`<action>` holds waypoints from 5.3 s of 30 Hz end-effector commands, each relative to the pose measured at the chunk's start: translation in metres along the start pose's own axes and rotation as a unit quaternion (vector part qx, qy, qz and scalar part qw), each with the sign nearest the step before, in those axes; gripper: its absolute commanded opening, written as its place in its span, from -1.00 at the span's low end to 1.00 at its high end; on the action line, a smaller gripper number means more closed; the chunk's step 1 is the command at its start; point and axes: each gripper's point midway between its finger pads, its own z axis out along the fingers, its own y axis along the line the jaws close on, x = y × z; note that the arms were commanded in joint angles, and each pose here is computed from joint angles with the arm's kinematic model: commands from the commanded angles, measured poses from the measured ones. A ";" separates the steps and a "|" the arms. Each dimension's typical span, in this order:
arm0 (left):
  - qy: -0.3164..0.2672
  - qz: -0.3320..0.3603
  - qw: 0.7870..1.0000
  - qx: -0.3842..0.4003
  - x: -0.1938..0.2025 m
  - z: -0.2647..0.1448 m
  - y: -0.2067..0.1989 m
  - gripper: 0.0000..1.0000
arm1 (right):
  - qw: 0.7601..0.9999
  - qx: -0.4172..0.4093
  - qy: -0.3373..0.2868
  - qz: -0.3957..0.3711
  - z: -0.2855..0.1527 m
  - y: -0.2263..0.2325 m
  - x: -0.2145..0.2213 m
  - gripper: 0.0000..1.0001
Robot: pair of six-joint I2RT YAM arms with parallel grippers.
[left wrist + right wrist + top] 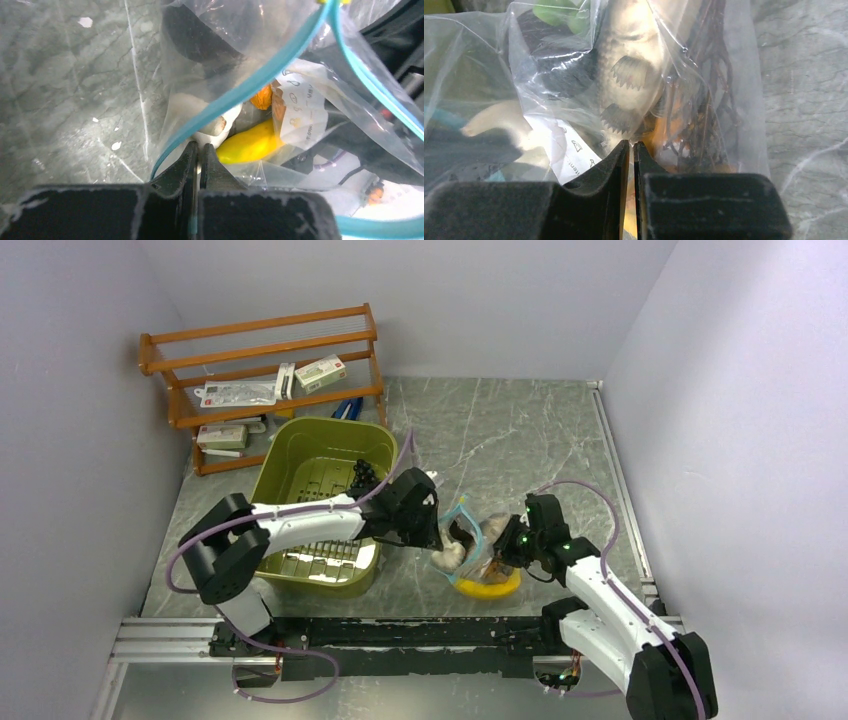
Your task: Open the zip-top bag and remove the fake food
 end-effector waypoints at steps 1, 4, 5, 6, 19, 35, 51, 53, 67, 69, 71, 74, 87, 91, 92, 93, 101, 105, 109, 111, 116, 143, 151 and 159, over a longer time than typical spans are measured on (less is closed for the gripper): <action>-0.047 0.033 0.998 -0.013 -0.022 -0.031 -0.011 -0.86 | 0.999 0.040 -0.026 0.009 -0.003 -0.011 -0.009 -0.81; -0.066 0.037 0.997 0.007 -0.028 -0.046 -0.021 -0.86 | 0.999 0.041 -0.025 0.009 -0.002 -0.011 -0.010 -0.81; -0.072 0.037 0.997 0.006 -0.030 -0.050 -0.022 -0.86 | 0.999 0.041 -0.024 0.010 -0.002 -0.011 -0.010 -0.81; -0.076 0.039 0.996 0.004 -0.032 -0.053 -0.023 -0.86 | 0.999 0.040 -0.024 0.011 -0.002 -0.010 -0.010 -0.81; -0.200 0.064 0.977 -0.036 -0.079 -0.124 -0.027 -0.86 | 0.999 0.040 -0.027 0.009 -0.005 -0.008 -0.012 -0.80; -0.318 -0.076 0.942 -0.074 -0.158 -0.239 0.093 -0.87 | 0.999 0.036 -0.022 0.010 -0.004 -0.005 -0.013 -0.80; -0.236 -0.193 0.949 -0.082 -0.159 -0.157 0.209 -0.27 | 1.000 0.027 -0.009 0.008 -0.003 -0.005 -0.005 -0.77; -0.235 -0.191 0.948 -0.092 -0.157 -0.159 0.212 0.11 | 1.000 0.028 -0.010 0.008 -0.004 -0.006 -0.005 -0.76; -0.311 -0.163 0.931 -0.100 -0.166 -0.231 0.178 0.68 | 1.000 0.019 -0.016 0.006 -0.006 0.001 -0.011 -0.75; -0.319 -0.137 0.937 -0.049 -0.172 -0.238 0.152 0.61 | 1.000 0.016 -0.020 0.005 -0.007 0.003 -0.012 -0.75; -0.329 -0.100 0.939 -0.004 -0.177 -0.244 0.123 0.58 | 1.000 0.012 -0.025 0.004 -0.007 0.004 -0.013 -0.75; -0.322 -0.020 0.946 0.016 -0.174 -0.231 0.072 0.59 | 0.999 0.018 -0.026 0.006 -0.005 0.002 -0.015 -0.75; -0.095 0.111 0.985 0.089 -0.077 -0.097 -0.049 0.30 | 0.997 0.001 -0.073 0.004 -0.031 0.016 -0.030 -0.69; -0.062 0.098 0.992 0.057 -0.066 -0.069 -0.051 0.16 | 0.997 0.000 -0.077 0.003 -0.040 0.021 -0.034 -0.69; -0.061 0.084 0.994 0.032 -0.065 -0.064 -0.044 0.12 | 0.997 0.000 -0.080 0.001 -0.044 0.024 -0.036 -0.69; -0.062 0.075 0.995 0.017 -0.064 -0.061 -0.040 0.09 | 0.996 0.001 -0.085 0.000 -0.047 0.025 -0.039 -0.69; -0.135 0.015 0.990 -0.031 -0.070 -0.085 -0.018 0.27 | 0.991 0.044 -0.127 -0.006 -0.071 0.019 -0.056 -0.67; -0.169 -0.015 0.985 -0.030 -0.068 -0.104 -0.011 0.24 | 0.992 0.043 -0.121 -0.003 -0.065 0.017 -0.054 -0.67; -0.173 -0.036 0.984 -0.017 -0.056 -0.112 -0.005 0.04 | 0.993 0.041 -0.107 0.003 -0.057 0.016 -0.049 -0.67; -0.149 -0.035 0.988 -0.014 -0.046 -0.106 -0.004 -0.26 | 0.994 0.041 -0.103 0.005 -0.054 0.015 -0.047 -0.67; -0.091 -0.040 0.995 0.008 -0.024 -0.088 -0.008 -0.60 | 0.994 0.041 -0.104 0.006 -0.054 0.015 -0.047 -0.67; -0.073 -0.038 0.997 -0.008 -0.020 -0.049 -0.018 -0.49 | 0.994 0.021 -0.085 -0.060 -0.041 0.042 -0.073 -0.63; -0.084 -0.040 0.995 -0.034 -0.023 -0.055 -0.009 -0.48 | 0.995 0.019 -0.080 -0.054 -0.040 0.037 -0.065 -0.63; -0.112 -0.036 0.991 -0.061 -0.030 -0.075 -0.001 -0.47 | 0.996 0.005 -0.073 -0.045 -0.038 0.038 -0.058 -0.63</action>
